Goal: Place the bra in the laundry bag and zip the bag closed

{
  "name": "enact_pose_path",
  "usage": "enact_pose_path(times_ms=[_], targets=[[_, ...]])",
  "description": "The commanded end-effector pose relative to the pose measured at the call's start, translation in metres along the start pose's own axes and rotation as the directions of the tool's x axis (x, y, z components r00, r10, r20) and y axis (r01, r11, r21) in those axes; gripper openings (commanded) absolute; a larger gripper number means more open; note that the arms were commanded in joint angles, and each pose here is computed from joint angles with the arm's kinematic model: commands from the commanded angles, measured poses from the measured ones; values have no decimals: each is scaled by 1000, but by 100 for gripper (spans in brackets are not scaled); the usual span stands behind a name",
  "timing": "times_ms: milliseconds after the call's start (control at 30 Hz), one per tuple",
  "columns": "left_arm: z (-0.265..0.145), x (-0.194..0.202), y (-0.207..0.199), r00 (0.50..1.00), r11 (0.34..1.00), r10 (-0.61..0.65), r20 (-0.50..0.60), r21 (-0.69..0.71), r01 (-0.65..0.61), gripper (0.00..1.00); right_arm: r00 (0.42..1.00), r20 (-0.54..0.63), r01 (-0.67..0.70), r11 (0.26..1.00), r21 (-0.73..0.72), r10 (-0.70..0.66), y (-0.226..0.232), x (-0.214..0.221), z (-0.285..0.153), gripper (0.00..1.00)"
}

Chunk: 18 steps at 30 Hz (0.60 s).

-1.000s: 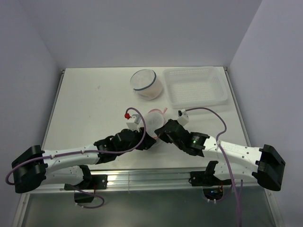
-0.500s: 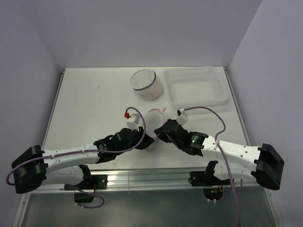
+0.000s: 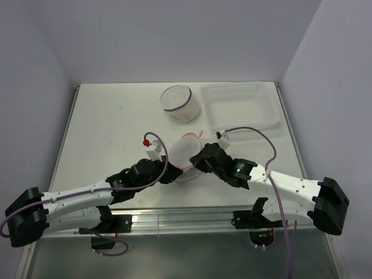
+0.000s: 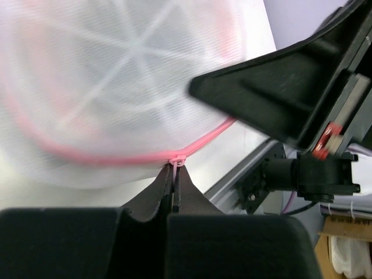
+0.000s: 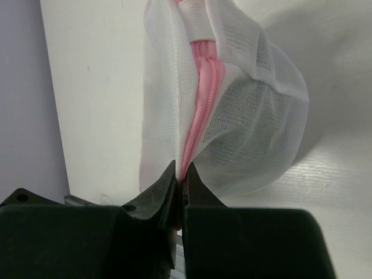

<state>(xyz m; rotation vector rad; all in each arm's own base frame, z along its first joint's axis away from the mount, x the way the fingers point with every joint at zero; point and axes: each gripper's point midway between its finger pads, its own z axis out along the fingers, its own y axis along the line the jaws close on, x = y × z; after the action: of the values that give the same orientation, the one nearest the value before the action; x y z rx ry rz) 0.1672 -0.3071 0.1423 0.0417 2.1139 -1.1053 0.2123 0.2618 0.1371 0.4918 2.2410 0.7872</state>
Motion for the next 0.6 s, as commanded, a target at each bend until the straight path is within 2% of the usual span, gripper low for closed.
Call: enact_pose_path(times_ms=[0, 233, 367, 433, 533, 567], targets=[[-12, 1, 43, 999, 992, -44, 26, -116, 47, 0, 998, 43, 36, 999, 3, -36, -2, -29, -2, 0], [-36, -5, 102, 986, 948, -129, 102, -279, 153, 0, 996, 19, 86, 996, -10, -86, -7, -55, 9, 0], [-52, -17, 111, 969, 934, -161, 185, -290, 211, 0, 986, -59, 153, 986, -68, -157, 10, -51, 21, 0], [-58, -26, 104, 961, 942, -164, 223, -253, 219, 0, 978, -77, 186, 975, -120, -196, 29, -52, 23, 0], [-59, -35, 87, 965, 964, -138, 225, -193, 183, 0, 961, -129, 220, 957, -188, -246, 50, -42, 28, 16], [-58, -38, 80, 968, 971, -127, 219, -172, 166, 0, 957, -128, 231, 952, -199, -259, 60, -44, 30, 30]])
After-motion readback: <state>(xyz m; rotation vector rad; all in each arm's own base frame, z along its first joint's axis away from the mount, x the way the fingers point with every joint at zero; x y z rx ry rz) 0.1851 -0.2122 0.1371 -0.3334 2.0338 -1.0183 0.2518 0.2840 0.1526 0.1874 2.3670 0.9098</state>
